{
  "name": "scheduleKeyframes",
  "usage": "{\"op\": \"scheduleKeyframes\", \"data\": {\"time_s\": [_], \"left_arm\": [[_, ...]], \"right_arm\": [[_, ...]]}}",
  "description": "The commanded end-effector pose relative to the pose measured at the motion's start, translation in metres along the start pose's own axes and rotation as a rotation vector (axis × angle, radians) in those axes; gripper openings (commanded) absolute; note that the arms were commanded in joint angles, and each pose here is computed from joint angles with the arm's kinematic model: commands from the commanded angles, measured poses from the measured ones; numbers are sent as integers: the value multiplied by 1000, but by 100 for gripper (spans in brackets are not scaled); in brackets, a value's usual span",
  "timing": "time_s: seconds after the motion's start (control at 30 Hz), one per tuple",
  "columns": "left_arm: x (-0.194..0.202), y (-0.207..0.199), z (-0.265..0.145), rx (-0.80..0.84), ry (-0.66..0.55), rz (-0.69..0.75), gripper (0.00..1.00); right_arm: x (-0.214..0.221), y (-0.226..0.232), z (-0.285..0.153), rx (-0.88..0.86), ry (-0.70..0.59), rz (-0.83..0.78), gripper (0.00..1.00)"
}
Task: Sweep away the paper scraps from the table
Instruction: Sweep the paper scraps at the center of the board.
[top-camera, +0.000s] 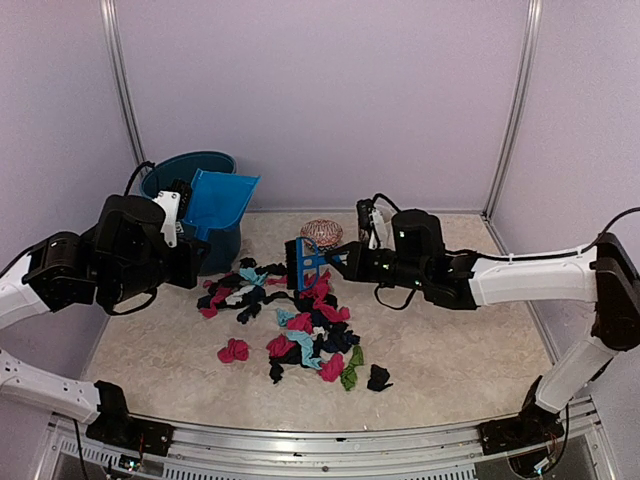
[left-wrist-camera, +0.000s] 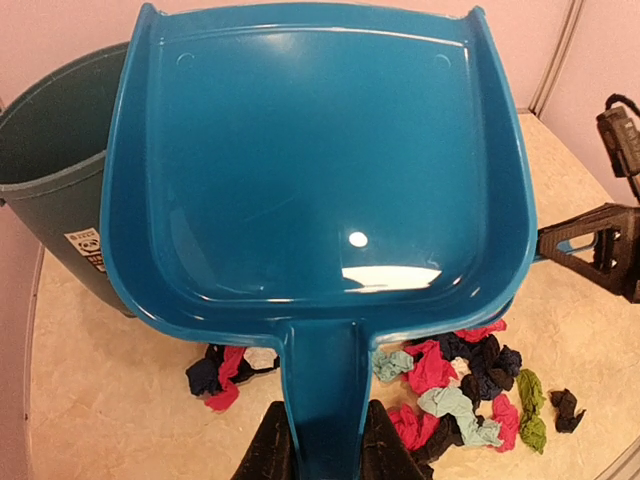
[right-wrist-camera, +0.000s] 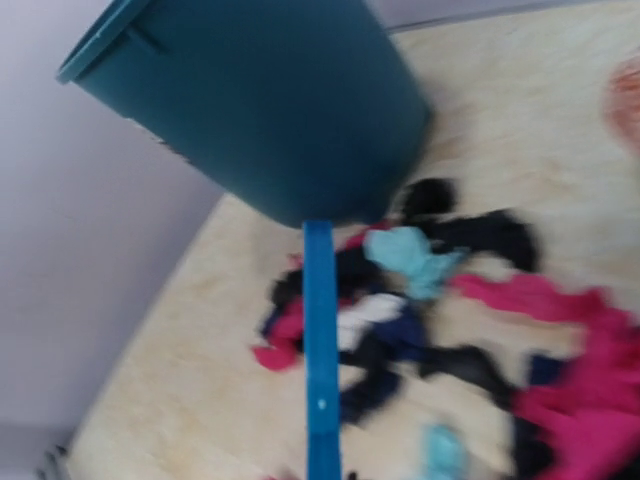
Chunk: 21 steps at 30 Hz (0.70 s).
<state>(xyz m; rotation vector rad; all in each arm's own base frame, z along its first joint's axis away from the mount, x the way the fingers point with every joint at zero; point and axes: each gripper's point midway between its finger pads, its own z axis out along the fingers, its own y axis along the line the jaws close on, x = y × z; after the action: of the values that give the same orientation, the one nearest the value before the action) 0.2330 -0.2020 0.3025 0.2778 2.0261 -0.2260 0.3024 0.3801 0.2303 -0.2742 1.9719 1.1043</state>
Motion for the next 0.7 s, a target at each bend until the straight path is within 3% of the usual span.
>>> {"op": "scheduleKeyframes", "data": {"time_s": [0.0, 0.33, 0.67], "left_arm": [[-15, 16, -4, -33, -80, 32, 2], [-37, 53, -10, -113, -183, -11, 1], [-26, 69, -2, -77, -179, -72, 0]], "right_arm": [[-3, 38, 43, -126, -40, 148, 0], [34, 73, 143, -245, 49, 285, 0], [83, 85, 219, -259, 154, 360, 0]]}}
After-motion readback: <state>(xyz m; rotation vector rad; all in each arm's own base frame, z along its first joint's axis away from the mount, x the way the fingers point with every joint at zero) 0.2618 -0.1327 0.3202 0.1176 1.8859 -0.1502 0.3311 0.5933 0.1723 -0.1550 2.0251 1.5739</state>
